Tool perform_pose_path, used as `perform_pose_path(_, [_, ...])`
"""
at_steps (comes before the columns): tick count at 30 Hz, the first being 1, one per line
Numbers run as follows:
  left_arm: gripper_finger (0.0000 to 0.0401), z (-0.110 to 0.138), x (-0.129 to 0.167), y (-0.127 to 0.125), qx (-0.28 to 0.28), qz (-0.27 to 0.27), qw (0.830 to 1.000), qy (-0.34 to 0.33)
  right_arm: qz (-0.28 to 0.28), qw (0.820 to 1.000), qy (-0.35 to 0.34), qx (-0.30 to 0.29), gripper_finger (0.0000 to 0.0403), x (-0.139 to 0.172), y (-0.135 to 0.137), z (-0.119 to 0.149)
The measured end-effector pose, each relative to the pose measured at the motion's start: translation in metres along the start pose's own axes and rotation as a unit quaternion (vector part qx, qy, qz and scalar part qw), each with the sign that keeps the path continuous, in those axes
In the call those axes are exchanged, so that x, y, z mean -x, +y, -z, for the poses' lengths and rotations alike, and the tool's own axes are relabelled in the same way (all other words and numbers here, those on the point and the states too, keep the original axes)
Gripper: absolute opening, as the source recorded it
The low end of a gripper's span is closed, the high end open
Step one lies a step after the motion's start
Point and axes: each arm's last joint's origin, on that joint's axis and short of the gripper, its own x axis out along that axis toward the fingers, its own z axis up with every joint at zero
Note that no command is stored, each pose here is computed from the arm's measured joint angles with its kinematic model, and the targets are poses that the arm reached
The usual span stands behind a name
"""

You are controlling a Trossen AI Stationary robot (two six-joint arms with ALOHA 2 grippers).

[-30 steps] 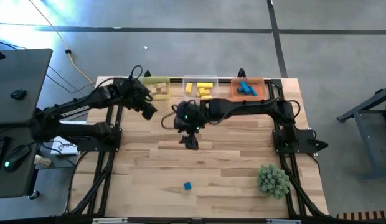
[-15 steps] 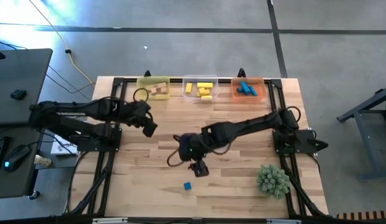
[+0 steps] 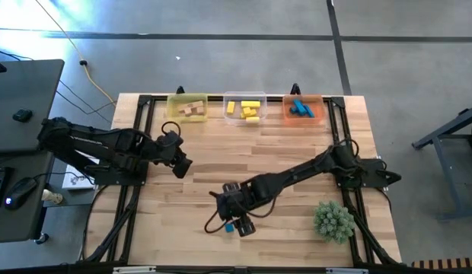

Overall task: Sort & place blocks by color
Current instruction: Put the blue block into the orange bin

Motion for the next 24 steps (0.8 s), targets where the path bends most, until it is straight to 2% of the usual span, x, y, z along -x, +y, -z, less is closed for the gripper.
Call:
perform_pose_path(12, [0.0200,0.002,0.000,-0.001,-0.005,0.001,1.000,0.002,-0.008,1.000,-0.002,0.007,0.0243,-0.038,0.002,0.001])
perform_pose_path(24, [0.0200,0.002,-0.001,-0.001,-0.009,-0.014,1.000,-0.004,-0.016,0.999,0.021,0.021,0.0243,-0.072,0.021,0.009])
